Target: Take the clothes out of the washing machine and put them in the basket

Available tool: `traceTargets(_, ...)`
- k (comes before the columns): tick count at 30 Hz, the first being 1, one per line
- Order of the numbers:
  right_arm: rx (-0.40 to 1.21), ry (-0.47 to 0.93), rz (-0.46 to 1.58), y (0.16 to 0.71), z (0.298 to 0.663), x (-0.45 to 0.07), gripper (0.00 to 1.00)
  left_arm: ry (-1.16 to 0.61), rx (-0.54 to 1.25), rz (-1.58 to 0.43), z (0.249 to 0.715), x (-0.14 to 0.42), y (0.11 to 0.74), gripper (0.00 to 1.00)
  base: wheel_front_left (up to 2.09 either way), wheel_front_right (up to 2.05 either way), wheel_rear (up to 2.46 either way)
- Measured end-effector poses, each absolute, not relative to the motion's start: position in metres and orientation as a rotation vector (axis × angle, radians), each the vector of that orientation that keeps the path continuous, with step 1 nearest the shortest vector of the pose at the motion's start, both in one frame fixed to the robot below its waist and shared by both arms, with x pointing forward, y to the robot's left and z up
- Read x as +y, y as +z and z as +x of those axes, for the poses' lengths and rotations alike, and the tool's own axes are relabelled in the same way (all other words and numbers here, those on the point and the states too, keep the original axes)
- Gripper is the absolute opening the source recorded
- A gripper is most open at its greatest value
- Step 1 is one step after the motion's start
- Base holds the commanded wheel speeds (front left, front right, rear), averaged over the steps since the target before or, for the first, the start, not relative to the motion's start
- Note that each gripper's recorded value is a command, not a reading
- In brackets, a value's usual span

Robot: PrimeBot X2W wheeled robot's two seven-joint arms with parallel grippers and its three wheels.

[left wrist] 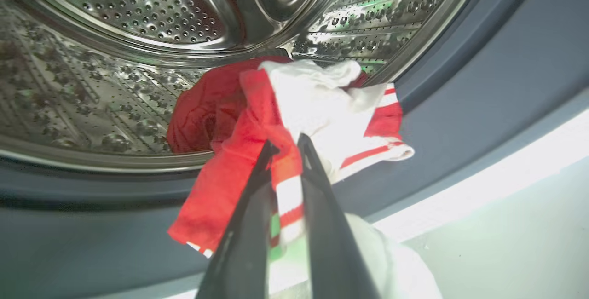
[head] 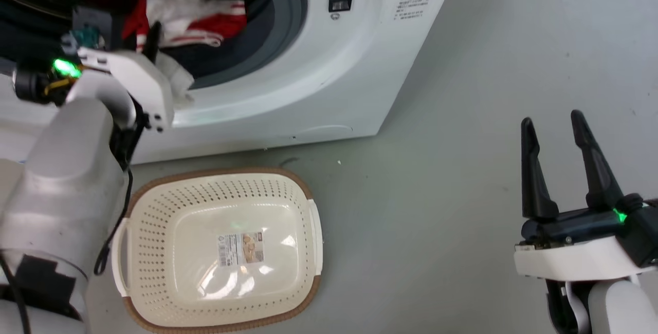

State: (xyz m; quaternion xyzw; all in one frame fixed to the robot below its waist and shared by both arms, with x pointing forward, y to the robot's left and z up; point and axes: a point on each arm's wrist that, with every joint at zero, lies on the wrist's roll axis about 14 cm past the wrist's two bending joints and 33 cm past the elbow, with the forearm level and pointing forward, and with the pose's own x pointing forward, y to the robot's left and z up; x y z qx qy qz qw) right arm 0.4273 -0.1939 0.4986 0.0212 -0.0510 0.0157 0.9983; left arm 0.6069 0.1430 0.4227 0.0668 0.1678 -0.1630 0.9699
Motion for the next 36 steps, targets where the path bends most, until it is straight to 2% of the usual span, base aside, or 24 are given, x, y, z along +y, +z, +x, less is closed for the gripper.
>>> traceTargets(14,-0.156,0.081,0.048,0.527,0.389,-0.175,1.0,-0.291,0.193,0.093,0.526,0.147,0.459,0.0,0.0,0.0,0.0)
traceTargets(21,-0.182,0.11,0.058,0.537,0.373,-0.165,1.0,-0.28,0.149,0.071,0.471,0.15,0.462,0.0,0.0,0.0,0.0)
traceTargets(27,-0.201,0.12,0.065,0.544,0.362,-0.162,1.0,-0.316,0.181,0.065,0.424,0.143,0.446,0.0,0.0,0.0,0.0)
traceTargets(36,-0.203,0.134,0.074,0.545,0.357,-0.157,1.0,-0.361,0.262,0.047,0.382,0.133,0.423,0.0,0.0,0.0,0.0)
